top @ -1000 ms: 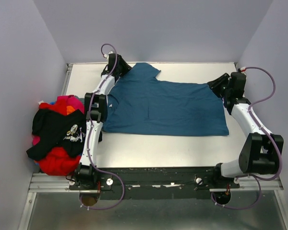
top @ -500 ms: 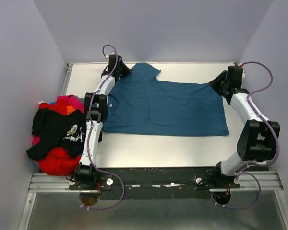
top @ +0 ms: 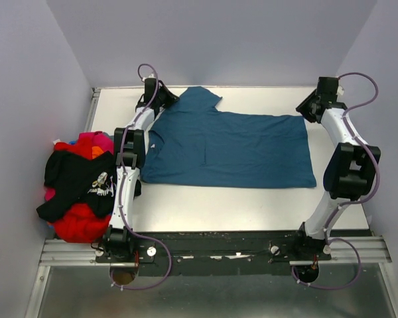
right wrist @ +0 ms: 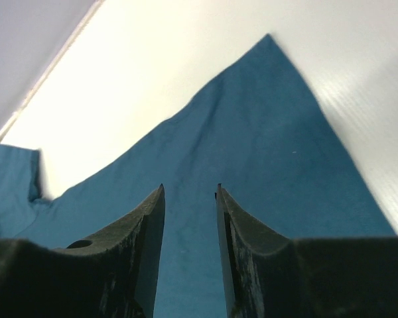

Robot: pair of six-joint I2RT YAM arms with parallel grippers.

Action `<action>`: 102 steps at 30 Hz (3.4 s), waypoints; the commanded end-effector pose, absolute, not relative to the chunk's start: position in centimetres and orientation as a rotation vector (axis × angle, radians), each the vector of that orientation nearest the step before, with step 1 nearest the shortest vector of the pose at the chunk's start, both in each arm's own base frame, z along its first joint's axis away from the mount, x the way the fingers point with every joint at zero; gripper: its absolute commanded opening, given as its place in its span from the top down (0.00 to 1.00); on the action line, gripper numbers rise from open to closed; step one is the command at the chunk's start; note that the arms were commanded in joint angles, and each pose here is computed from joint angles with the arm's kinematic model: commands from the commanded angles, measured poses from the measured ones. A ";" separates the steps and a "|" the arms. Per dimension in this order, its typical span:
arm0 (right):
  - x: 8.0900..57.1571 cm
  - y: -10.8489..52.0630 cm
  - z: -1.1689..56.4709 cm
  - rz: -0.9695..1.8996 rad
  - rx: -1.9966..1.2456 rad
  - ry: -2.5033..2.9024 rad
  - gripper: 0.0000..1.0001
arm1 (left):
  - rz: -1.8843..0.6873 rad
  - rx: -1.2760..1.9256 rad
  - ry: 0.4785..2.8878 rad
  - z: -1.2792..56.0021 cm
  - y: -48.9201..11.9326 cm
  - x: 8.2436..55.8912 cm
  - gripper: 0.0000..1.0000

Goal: Fold and stack the t-shirts
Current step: Grap the side of the flattened tshirt furthest away from the robot with both arms

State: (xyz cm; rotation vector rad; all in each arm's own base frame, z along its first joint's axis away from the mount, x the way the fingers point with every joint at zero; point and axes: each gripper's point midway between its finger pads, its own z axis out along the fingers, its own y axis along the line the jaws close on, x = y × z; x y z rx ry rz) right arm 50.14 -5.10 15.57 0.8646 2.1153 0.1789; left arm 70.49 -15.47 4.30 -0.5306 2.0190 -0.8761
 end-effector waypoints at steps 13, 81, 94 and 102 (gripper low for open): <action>54.2 -9.8 7.8 -0.051 0.942 2.360 0.56 | -0.761 -0.289 1.984 8.2 -16.0 69.8 1.00; 57.8 -12.6 9.1 0.194 0.954 2.260 0.99 | -0.729 -0.227 1.936 13.0 -16.2 69.1 1.00; 55.5 -12.3 9.8 0.194 0.980 2.280 0.99 | -0.746 -0.188 1.920 14.9 -16.7 66.5 1.00; 53.6 -11.5 10.0 0.219 1.001 2.291 0.99 | -0.708 -0.166 1.912 16.7 -15.9 64.1 1.00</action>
